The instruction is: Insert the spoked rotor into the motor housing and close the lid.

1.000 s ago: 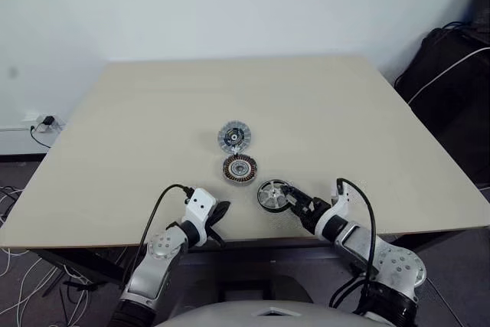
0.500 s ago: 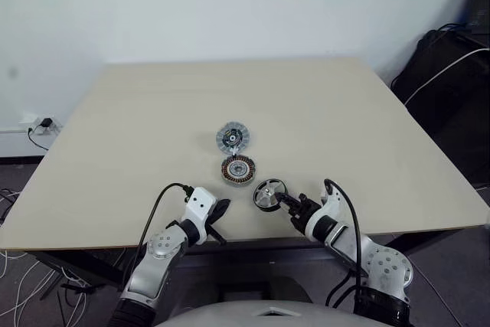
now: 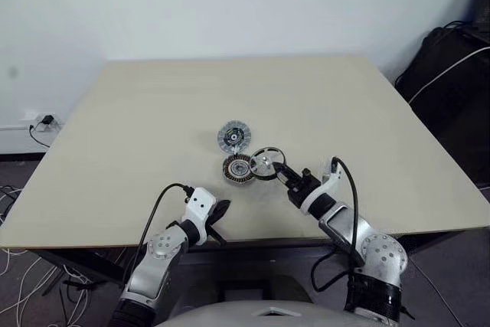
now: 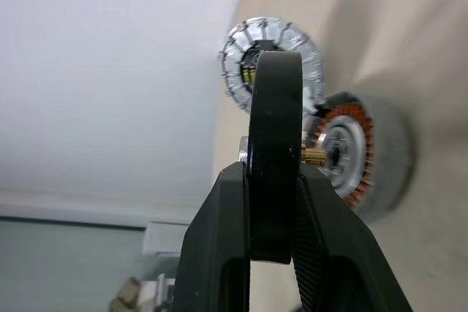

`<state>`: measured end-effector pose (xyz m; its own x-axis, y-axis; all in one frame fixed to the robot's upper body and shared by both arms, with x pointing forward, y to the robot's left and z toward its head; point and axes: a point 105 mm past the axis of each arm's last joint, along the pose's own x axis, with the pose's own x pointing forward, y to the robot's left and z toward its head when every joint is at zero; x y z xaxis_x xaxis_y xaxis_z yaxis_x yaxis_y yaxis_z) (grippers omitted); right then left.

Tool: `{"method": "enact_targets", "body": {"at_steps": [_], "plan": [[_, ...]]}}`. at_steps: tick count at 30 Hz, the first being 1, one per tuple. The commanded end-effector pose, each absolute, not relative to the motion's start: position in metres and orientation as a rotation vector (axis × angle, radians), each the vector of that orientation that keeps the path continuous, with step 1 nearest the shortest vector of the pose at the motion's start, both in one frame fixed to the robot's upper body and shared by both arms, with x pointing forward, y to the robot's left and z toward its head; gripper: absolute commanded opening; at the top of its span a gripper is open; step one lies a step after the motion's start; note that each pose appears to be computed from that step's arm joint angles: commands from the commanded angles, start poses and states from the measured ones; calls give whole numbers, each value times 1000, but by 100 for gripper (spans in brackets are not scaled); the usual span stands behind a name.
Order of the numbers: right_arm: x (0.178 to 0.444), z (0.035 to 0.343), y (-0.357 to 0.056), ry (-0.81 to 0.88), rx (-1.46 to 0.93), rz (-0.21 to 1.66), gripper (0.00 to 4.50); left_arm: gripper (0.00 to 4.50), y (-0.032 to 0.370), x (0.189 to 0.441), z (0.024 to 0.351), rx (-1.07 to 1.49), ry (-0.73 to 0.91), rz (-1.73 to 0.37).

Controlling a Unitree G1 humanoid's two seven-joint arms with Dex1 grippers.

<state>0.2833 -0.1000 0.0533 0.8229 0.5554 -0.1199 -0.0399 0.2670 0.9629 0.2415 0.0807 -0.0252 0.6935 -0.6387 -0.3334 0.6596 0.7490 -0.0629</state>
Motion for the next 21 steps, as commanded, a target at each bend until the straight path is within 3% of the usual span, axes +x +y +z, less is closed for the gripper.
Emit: {"method": "enact_targets", "body": {"at_steps": [1,21], "plan": [[299,77,-64,428,1368,540,41,0,78,246,-10,67,288,-732],[323,51,-19,539,1408,608,41,0,87,240,5,78,295,-675]]}}
